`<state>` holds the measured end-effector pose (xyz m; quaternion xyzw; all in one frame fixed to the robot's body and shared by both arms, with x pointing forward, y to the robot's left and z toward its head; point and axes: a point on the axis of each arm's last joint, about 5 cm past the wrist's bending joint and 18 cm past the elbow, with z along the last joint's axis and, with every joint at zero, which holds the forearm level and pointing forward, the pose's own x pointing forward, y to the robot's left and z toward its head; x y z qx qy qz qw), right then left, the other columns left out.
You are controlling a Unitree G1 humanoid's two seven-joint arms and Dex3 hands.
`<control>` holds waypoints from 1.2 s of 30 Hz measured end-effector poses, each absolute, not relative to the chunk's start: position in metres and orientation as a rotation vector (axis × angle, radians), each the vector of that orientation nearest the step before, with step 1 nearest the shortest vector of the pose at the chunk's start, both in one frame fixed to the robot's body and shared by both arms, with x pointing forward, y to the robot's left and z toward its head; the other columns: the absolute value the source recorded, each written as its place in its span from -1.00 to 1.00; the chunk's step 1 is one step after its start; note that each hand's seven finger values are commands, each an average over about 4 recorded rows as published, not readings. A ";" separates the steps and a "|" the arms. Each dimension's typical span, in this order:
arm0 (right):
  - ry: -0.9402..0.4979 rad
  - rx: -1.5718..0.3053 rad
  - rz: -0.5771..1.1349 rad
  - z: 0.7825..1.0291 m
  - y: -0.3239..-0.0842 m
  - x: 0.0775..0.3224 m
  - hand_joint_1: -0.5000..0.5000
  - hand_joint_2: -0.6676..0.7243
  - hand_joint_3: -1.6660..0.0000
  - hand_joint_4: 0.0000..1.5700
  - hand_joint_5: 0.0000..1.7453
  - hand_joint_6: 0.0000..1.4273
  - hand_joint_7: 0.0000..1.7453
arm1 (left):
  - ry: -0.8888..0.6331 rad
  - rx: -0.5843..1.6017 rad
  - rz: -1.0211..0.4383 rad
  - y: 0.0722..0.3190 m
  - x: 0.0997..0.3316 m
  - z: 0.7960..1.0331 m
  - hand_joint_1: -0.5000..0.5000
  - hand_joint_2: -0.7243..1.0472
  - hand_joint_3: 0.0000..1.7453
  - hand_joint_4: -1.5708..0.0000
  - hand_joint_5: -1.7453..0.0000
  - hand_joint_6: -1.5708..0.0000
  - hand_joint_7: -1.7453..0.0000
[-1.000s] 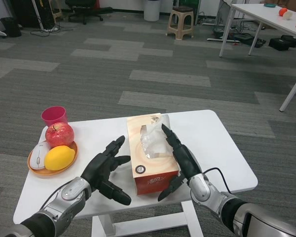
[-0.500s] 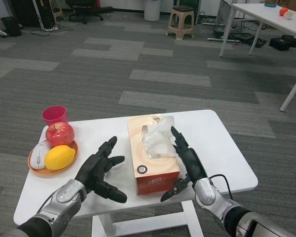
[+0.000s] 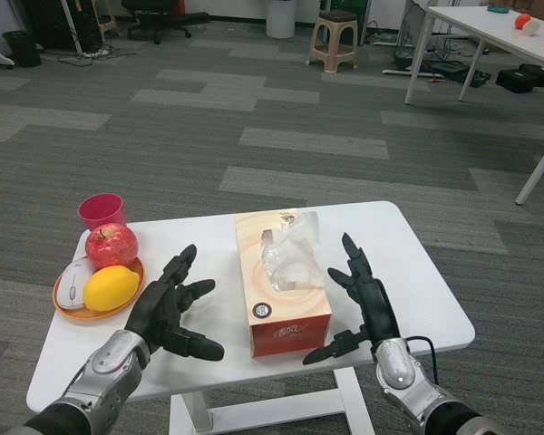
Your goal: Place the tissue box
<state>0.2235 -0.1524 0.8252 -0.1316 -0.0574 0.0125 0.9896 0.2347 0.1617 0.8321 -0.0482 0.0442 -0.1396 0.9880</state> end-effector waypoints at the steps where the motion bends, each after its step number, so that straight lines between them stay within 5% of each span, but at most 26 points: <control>1: -0.118 -0.259 0.015 0.826 -0.154 0.223 -0.83 0.00 0.81 -0.53 -0.89 -1.00 -1.00 | 0.087 -0.101 -0.274 0.162 0.235 0.832 1.00 -0.30 -1.00 1.00 -0.06 1.00 1.00; 25: -0.232 -0.139 -0.267 0.846 -0.198 0.226 -0.83 -0.05 0.81 -0.60 -0.89 -1.00 -1.00 | -0.108 -0.226 -0.100 0.188 0.232 0.854 1.00 -0.35 -1.00 1.00 -0.18 1.00 1.00; 36: -0.384 -0.084 -0.271 0.871 -0.198 0.234 -0.85 0.05 0.81 -0.53 -0.89 -1.00 -1.00 | -0.274 -0.260 -0.139 0.182 0.238 0.881 1.00 -0.40 -1.00 1.00 -0.18 1.00 1.00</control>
